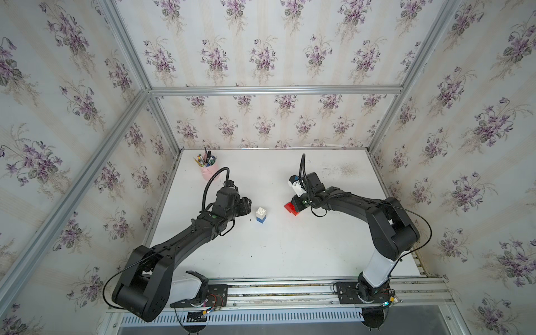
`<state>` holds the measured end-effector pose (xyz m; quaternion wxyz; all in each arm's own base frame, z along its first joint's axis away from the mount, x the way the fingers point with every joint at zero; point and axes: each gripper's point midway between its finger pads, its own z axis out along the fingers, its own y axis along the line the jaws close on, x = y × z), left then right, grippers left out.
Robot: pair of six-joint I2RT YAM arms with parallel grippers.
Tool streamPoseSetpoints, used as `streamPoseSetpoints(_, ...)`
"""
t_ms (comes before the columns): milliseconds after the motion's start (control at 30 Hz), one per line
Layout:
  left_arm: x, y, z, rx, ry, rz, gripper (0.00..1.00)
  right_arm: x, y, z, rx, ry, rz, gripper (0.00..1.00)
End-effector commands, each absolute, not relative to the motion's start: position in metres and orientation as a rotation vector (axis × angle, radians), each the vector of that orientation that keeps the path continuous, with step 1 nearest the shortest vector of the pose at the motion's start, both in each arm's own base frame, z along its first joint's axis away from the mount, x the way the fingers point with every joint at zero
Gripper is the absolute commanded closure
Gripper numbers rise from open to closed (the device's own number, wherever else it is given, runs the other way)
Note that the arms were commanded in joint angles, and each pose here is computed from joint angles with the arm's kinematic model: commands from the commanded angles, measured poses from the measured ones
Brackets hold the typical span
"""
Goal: Assemble the letter r with lego
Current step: Adjust the lego brick at the center of the board, then move the lego brick at the center of the board.
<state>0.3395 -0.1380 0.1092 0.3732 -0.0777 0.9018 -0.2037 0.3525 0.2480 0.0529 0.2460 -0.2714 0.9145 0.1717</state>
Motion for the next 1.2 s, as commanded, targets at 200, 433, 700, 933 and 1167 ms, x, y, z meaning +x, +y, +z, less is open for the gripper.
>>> streamPoseSetpoints(200,0.343,-0.137,0.118,-0.199,2.277,-0.521,0.39,0.351,0.23,0.069,-0.679,2.514,0.373,1.0)
streamPoseSetpoints(433,0.342,-0.134,0.124,-0.197,2.267,-0.505,0.39,0.365,0.226,0.114,-0.563,2.374,0.423,1.0)
streamPoseSetpoints(700,0.34,-0.134,0.121,-0.201,2.276,-0.509,0.39,0.37,0.176,0.083,-0.341,2.498,0.423,1.0)
streamPoseSetpoints(933,0.341,-0.137,0.121,-0.2,2.278,-0.527,0.39,0.358,0.193,0.047,-0.391,2.606,0.544,1.0)
streamPoseSetpoints(1167,0.341,-0.137,0.119,-0.2,2.283,-0.522,0.39,0.345,0.212,0.034,-0.457,2.644,0.52,1.0)
